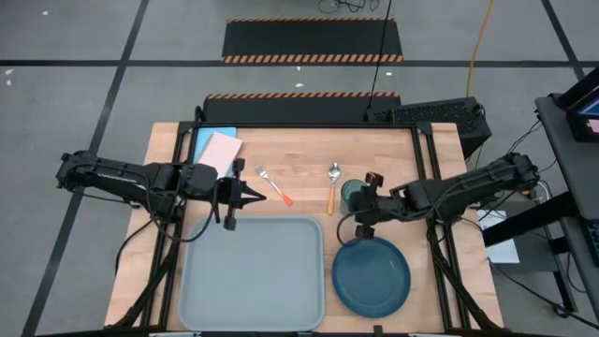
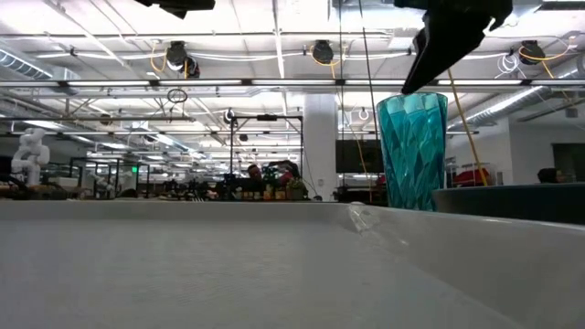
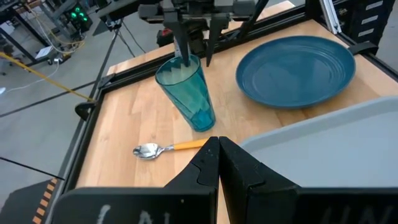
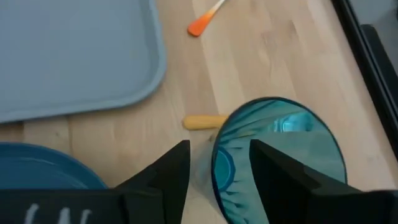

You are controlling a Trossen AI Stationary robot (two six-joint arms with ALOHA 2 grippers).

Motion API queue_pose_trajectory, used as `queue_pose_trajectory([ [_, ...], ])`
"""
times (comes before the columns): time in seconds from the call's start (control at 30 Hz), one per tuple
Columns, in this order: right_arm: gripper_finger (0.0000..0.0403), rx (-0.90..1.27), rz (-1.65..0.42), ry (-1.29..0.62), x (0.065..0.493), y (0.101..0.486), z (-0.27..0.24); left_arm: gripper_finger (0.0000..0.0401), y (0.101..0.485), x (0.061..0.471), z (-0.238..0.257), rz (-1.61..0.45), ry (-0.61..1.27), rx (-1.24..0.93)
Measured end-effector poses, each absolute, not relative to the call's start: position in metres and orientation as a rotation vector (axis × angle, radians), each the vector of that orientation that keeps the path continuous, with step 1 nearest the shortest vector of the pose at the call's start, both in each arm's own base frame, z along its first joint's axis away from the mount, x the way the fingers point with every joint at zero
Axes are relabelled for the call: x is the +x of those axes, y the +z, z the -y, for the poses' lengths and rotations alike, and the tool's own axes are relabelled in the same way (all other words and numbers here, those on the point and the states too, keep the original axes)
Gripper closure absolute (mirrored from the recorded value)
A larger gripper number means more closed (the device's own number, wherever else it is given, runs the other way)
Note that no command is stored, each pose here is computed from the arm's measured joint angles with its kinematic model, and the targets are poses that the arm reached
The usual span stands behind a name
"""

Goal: Pick and place plate/cup/fork/spoon on tray
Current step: Put the blue cup on the gray tray

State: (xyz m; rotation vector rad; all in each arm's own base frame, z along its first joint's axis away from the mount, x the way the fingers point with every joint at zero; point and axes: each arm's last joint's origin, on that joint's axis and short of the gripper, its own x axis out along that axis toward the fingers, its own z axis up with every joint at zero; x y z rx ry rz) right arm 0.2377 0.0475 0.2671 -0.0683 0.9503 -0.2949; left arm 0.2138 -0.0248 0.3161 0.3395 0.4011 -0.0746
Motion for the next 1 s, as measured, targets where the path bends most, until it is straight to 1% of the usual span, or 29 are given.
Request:
queue_pose_trajectory([
  [0.17, 0.0253, -0.072, -0.962, -0.297, 0.236, 0.266, -0.047, 0.0391, 0.316, 0.214, 0.025, -0.401, -0.075, 0.342],
  [0.33, 0.0278, -0.072, -1.012, -0.275, 0.232, 0.254, -0.047, 0.0391, 0.316, 0.214, 0.025, -0.401, -0.075, 0.340],
  [0.47, 0.0313, -0.084, -1.032, -0.250, 0.231, 0.251, -0.046, 0.0391, 0.316, 0.214, 0.025, -0.399, -0.077, 0.349],
  [0.7, 0.0392, -0.119, -1.039, -0.224, 0.231, 0.251, -0.046, 0.0391, 0.317, 0.214, 0.025, -0.389, -0.081, 0.374],
  [0.77, 0.0396, -0.133, -1.036, -0.221, 0.231, 0.251, -0.046, 0.0391, 0.318, 0.215, 0.025, -0.379, -0.080, 0.375],
  [0.9, 0.0390, -0.127, -0.995, -0.212, 0.235, 0.253, -0.047, 0.0391, 0.322, 0.216, 0.025, -0.333, -0.072, 0.371],
  [1.0, 0.0395, -0.152, -0.950, -0.186, 0.239, 0.258, -0.049, 0.0391, 0.325, 0.217, 0.025, -0.307, -0.067, 0.369],
])
